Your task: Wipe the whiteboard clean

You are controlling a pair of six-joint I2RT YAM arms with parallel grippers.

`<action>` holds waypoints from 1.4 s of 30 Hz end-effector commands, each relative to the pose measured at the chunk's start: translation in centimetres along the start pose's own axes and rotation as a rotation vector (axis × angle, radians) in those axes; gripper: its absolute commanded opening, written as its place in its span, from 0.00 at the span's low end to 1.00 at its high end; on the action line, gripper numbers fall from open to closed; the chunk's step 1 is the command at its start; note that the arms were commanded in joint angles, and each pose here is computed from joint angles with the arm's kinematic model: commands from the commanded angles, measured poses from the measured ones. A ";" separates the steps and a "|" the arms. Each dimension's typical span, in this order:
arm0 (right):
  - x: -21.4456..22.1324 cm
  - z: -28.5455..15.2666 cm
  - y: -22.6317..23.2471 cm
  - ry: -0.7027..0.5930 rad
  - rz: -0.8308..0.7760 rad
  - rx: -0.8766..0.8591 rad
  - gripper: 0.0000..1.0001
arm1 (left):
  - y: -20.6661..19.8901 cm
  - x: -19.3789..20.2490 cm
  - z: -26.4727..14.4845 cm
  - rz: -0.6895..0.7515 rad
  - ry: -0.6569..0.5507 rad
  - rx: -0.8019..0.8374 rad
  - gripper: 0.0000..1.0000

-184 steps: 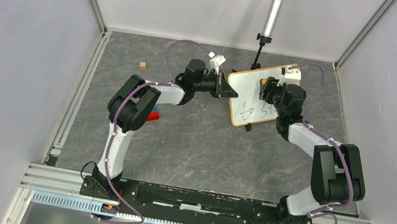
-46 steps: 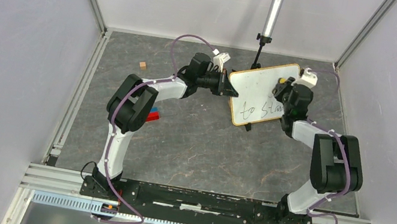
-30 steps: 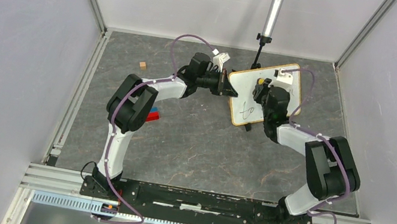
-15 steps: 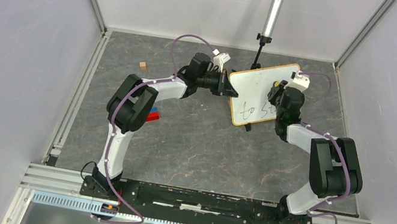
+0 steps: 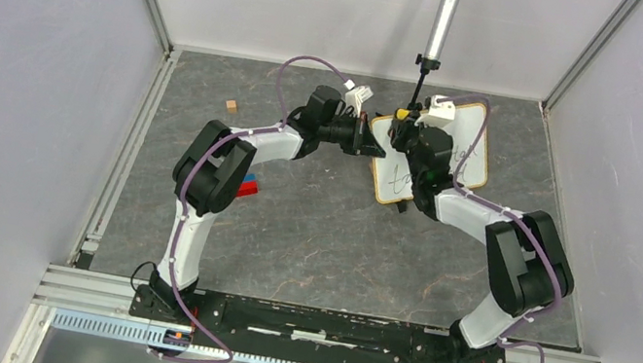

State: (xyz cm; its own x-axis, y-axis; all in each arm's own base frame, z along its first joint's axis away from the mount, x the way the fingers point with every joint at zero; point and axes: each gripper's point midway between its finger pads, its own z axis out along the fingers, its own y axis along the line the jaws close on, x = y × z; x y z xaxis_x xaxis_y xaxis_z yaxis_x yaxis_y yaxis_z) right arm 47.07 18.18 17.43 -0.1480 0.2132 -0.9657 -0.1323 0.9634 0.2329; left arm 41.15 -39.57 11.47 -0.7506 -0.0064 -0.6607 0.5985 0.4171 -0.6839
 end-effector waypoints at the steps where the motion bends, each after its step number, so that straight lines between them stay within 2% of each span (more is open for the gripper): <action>1: 1.9 0.4 -4.3 0.053 0.020 0.112 0.19 | 3.4 3.5 0.0 0.040 0.086 -0.130 0.02; 6: 1.8 0.6 -9.5 0.060 0.031 0.198 0.19 | 3.4 3.5 0.0 0.042 0.086 -0.131 0.02; 12: 0.3 1.0 -11.2 0.016 0.010 0.247 0.19 | 3.3 3.4 -0.1 0.045 0.086 -0.129 0.02; 16: 0.1 1.5 -9.6 -0.001 0.031 0.191 0.18 | 3.2 3.4 0.0 0.045 0.086 -0.127 0.02; 22: -0.8 1.2 -3.2 -0.056 -0.037 0.090 0.18 | 3.2 3.4 -0.1 0.048 0.085 -0.126 0.02; 27: -1.7 2.0 -4.4 -0.073 -0.034 0.161 0.19 | 3.3 3.5 -0.1 0.048 0.087 -0.128 0.02; 32: -0.2 2.4 -7.8 -0.018 0.035 0.201 0.19 | 3.3 3.5 0.0 0.047 0.090 -0.128 0.02; 36: 2.0 0.6 -9.7 0.033 0.020 0.238 0.19 | 3.4 3.5 0.0 0.047 0.093 -0.132 0.02; 42: 6.0 -2.2 -9.0 0.136 0.021 0.184 0.19 | 3.5 3.4 0.0 0.050 0.095 -0.137 0.02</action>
State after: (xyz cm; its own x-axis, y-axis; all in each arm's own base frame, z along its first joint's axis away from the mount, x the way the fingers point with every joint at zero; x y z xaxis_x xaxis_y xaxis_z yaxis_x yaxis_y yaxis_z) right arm 48.37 9.94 15.70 -0.0990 0.2692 -0.9580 0.0579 0.9626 0.2645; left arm 41.06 -39.66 11.41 -0.7520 -0.0047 -0.6591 0.5969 0.4195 -0.6839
